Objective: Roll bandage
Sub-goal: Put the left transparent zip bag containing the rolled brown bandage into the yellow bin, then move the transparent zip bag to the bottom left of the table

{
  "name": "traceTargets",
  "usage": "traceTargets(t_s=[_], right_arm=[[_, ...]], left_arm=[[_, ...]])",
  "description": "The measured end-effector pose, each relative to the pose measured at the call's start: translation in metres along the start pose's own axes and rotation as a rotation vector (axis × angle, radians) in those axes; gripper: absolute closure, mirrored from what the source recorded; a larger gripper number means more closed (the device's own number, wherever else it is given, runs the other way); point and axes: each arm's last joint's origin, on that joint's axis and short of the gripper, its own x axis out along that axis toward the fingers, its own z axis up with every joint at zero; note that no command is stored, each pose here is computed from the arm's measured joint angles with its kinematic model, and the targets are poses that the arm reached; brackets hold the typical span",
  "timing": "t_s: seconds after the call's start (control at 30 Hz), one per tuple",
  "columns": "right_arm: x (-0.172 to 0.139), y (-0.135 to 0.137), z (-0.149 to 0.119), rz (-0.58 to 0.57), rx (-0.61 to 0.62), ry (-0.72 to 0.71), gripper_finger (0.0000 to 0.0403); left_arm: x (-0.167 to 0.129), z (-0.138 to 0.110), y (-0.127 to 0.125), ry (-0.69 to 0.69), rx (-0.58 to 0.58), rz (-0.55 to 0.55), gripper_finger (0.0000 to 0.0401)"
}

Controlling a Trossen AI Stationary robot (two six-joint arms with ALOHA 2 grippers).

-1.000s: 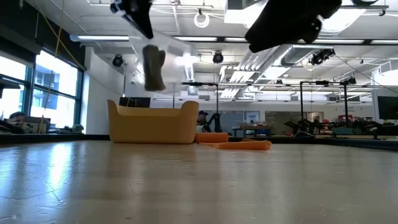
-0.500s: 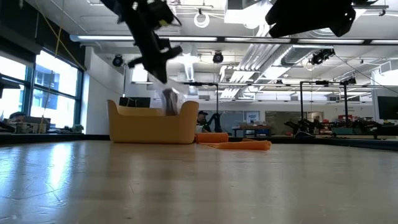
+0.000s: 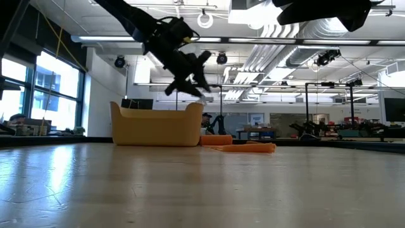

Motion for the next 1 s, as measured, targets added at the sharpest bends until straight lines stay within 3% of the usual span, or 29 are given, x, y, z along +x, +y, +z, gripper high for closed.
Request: traceTargets(t_s=[0.2, 0.4, 0.57, 0.77, 0.8, 0.87, 1.0], right_arm=[[0.0, 0.0, 0.0, 0.0, -0.011, 0.001, 0.0269], [-0.011, 0.001, -0.001, 0.029, -0.008, 0.035, 0.0271], [-0.029, 0.001, 0.016, 0.092, 0.115, 0.278, 0.0287], [-0.047, 0.008, 0.007, 0.232, 0.186, 0.735, 0.031], [-0.052, 0.005, 0.001, 0.189, 0.247, 0.884, 0.0314], [-0.065, -0.007, -0.011, -0.017, 0.35, 1.135, 0.0321], [-0.078, -0.024, -0.027, -0.385, 0.452, 1.217, 0.0335]], left_arm=[[-0.025, 0.009, -0.023, -0.028, 0.1, -0.196, 0.0212], [-0.079, 0.0, -0.057, -0.021, 0.346, -0.2, 0.0209], [-0.12, -0.046, -0.1, 0.028, 0.552, -0.11, 0.0214], [-0.146, -0.14, -0.13, 0.099, 0.635, -0.137, 0.0215], [-0.148, -0.157, -0.132, 0.104, 0.63, -0.139, 0.0215], [-0.15, -0.192, -0.131, 0.105, 0.626, -0.132, 0.0215], [-0.151, -0.252, -0.125, 0.046, 0.56, -0.185, 0.0215]])
